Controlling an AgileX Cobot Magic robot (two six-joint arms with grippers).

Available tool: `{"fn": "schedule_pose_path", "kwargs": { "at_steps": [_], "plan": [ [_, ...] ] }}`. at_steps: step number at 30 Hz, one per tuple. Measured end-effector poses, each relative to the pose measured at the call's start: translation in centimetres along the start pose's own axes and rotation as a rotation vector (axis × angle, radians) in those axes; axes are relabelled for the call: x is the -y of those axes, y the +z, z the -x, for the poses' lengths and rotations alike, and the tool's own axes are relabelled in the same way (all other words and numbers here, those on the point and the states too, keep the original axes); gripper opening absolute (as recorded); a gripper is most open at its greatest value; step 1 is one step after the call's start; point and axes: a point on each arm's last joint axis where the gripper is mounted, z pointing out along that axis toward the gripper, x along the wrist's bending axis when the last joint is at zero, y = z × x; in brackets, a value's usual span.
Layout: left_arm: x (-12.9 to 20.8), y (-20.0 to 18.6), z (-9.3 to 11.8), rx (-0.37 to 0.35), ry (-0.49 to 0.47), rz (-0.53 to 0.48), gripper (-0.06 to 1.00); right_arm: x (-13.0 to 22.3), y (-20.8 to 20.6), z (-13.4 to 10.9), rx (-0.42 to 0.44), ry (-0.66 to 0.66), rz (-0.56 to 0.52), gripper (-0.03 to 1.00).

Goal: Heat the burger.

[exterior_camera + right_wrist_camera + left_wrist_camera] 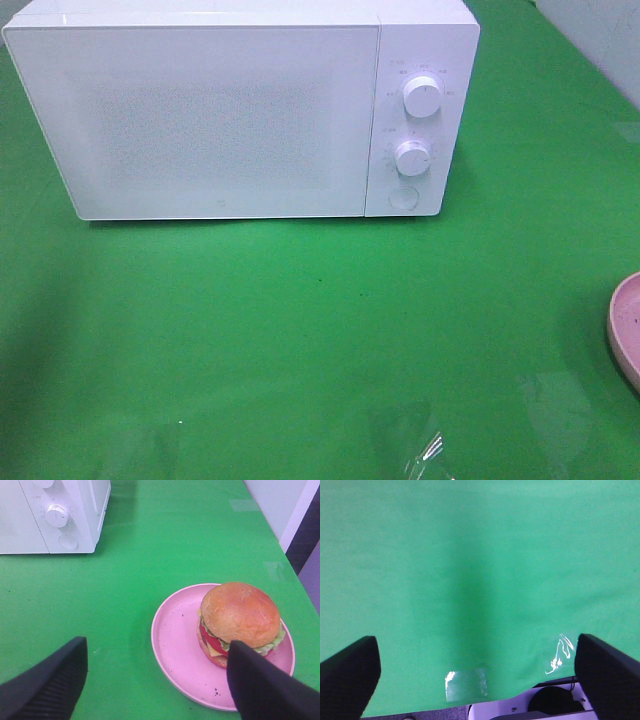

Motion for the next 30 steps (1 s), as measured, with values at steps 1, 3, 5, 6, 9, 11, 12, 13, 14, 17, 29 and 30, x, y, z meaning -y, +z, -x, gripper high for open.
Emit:
{"fn": "schedule_pose_path", "kwargs": {
  "at_steps": [1, 3, 5, 6, 9, 11, 12, 13, 14, 17, 29, 30],
  "plan": [
    [0.0, 0.0, 0.0, 0.000, 0.000, 0.000, 0.99, 0.0, 0.0, 0.0, 0.000, 0.000, 0.000, 0.76],
    [3.2, -0.6, 0.2, -0.021, 0.009, 0.058, 0.99, 0.0, 0.0, 0.0, 0.000, 0.000, 0.000, 0.76],
    [4.6, -0.8, 0.3, -0.032, 0.015, 0.089, 0.99, 0.0, 0.0, 0.0, 0.000, 0.000, 0.000, 0.76],
    [4.6, -0.8, 0.3, -0.032, 0.015, 0.089, 0.99, 0.0, 0.0, 0.0, 0.000, 0.000, 0.000, 0.76],
    [6.8, -0.9, 0.4, -0.049, 0.023, 0.143, 0.99, 0.0, 0.0, 0.0, 0.000, 0.000, 0.000, 0.76],
    [8.0, -1.1, 0.5, -0.056, 0.028, 0.185, 0.99, 0.0, 0.0, 0.0, 0.000, 0.000, 0.000, 0.76],
    [9.3, -0.9, 0.5, -0.061, 0.031, 0.211, 0.99, 0.0, 0.0, 0.0, 0.000, 0.000, 0.000, 0.76],
    [9.3, -0.9, 0.5, -0.061, 0.031, 0.211, 0.99, 0.0, 0.0, 0.0, 0.000, 0.000, 0.000, 0.76],
    [9.9, -0.9, 0.6, -0.063, 0.032, 0.225, 0.99, 0.0, 0.0, 0.0, 0.000, 0.000, 0.000, 0.76],
    [12.0, -0.4, 0.6, -0.072, 0.038, 0.249, 0.99, 0.0, 0.0, 0.0, 0.000, 0.000, 0.000, 0.76],
    [15.2, 0.0, 0.2, -0.130, -0.027, 0.271, 0.99, 0.0, 0.0, 0.0, 0.000, 0.000, 0.000, 0.76],
    [15.2, 0.0, 0.2, -0.130, -0.027, 0.271, 0.99, 0.0, 0.0, 0.0, 0.000, 0.000, 0.000, 0.76]
  ]
}}
